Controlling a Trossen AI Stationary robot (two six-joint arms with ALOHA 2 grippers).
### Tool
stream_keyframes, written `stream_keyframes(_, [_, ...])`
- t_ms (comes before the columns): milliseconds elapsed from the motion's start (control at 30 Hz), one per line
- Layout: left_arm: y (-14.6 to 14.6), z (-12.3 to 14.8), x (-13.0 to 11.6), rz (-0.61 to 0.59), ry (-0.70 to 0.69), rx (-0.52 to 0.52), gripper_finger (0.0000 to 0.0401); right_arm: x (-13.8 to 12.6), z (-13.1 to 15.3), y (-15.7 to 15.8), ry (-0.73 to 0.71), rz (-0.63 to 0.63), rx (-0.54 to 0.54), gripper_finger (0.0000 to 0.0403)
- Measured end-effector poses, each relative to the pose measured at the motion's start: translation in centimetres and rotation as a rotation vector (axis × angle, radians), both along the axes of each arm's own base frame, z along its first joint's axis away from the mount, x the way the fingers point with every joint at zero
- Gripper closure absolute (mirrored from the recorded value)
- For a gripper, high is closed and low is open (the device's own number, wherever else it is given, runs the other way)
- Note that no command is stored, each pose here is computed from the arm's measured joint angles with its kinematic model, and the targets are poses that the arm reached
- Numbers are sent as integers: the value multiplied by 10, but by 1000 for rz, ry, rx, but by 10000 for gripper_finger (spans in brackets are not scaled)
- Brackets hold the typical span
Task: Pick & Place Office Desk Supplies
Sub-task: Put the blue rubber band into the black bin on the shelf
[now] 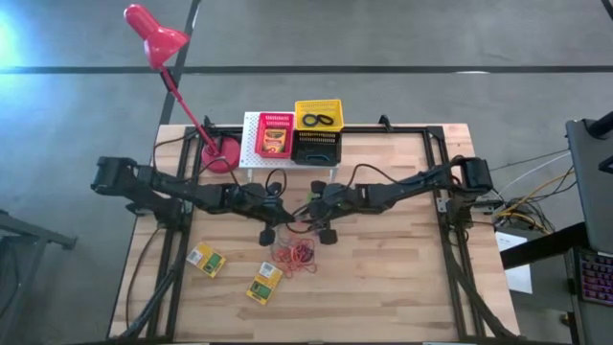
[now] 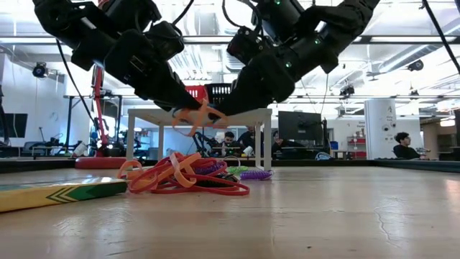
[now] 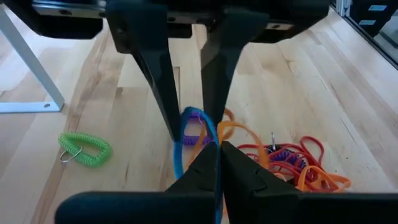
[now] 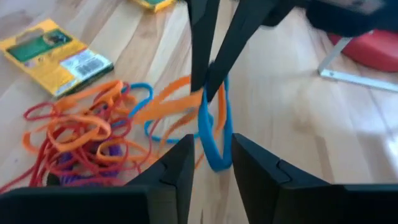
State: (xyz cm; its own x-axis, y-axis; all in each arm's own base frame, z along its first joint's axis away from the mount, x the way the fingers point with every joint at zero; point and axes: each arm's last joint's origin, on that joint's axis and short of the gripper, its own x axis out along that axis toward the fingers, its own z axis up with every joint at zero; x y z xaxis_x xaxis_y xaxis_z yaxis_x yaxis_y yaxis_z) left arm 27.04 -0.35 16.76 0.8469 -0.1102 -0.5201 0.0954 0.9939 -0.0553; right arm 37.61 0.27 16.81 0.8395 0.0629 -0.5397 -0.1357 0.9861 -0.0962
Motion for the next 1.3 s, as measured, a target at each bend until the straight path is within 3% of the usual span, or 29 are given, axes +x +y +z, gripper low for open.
stream_keyframes(300, [0, -1, -1, 3, 11, -2, 383, 0, 1, 0, 6, -13, 20, 388])
stream_keyframes(633, [0, -5, -3, 12, 44, 4, 264, -15, 17, -2, 82, -97, 67, 392])
stream_keyframes(867, [1, -10, -7, 29, 50, 14, 228, -38, 54, -2, 96, -126, 95, 392])
stream_keyframes(1033, [2, -16, -12, 75, 34, 4, 228, -46, 99, -11, -18, -186, 75, 392])
stream_keyframes(1300, [3, -19, -15, 137, -3, -28, 233, -38, 143, -74, -141, -407, 10, 392])
